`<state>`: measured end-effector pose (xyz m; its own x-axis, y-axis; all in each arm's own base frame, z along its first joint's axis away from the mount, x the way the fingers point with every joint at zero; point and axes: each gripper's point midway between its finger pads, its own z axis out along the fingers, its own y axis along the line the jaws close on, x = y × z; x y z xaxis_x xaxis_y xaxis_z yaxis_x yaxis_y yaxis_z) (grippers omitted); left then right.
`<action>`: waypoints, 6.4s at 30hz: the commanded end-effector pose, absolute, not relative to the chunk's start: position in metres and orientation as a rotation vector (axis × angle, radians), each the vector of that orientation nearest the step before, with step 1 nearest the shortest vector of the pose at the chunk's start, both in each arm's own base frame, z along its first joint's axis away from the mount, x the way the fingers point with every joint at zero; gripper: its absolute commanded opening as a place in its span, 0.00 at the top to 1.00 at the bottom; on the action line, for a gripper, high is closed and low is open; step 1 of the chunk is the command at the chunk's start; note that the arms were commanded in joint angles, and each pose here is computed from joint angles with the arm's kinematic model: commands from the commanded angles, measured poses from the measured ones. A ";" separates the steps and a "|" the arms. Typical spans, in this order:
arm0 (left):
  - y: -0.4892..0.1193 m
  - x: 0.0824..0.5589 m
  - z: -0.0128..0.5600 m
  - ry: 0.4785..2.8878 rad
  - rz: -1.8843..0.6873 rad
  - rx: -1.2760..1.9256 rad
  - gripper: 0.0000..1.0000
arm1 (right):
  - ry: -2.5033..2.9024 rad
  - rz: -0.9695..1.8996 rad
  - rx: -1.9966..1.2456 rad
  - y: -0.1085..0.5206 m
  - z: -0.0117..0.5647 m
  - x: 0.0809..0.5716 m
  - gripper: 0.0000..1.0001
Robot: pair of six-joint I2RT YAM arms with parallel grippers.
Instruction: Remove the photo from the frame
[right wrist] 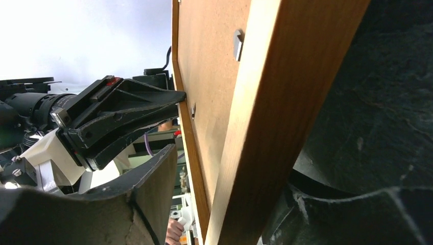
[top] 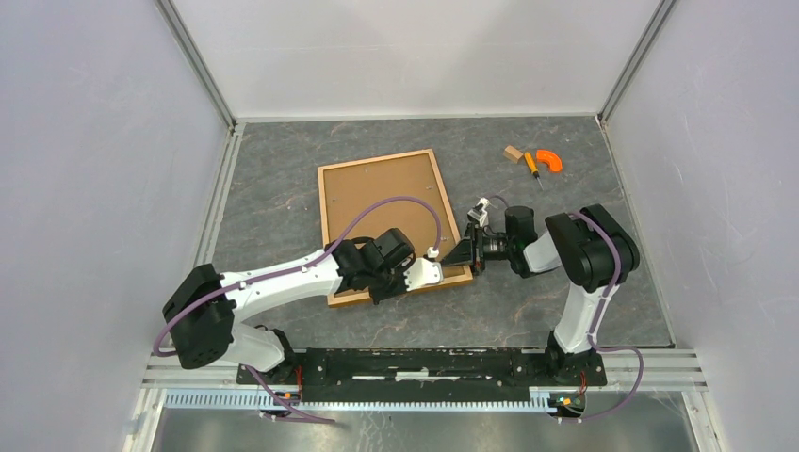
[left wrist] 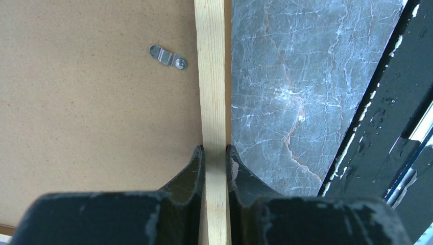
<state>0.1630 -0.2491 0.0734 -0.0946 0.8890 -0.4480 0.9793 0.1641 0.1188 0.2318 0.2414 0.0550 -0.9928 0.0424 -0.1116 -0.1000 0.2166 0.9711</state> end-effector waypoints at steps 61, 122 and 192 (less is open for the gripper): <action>-0.091 0.279 0.283 2.122 -0.647 0.272 0.00 | 1.966 0.557 -0.945 0.183 0.285 0.371 1.00; 0.039 0.301 0.247 2.265 -0.402 -0.022 0.00 | 1.580 -0.513 -1.865 0.208 0.025 0.225 0.18; -0.038 0.255 0.035 2.041 0.484 1.470 0.00 | 2.223 0.951 -1.139 0.258 0.000 0.460 0.03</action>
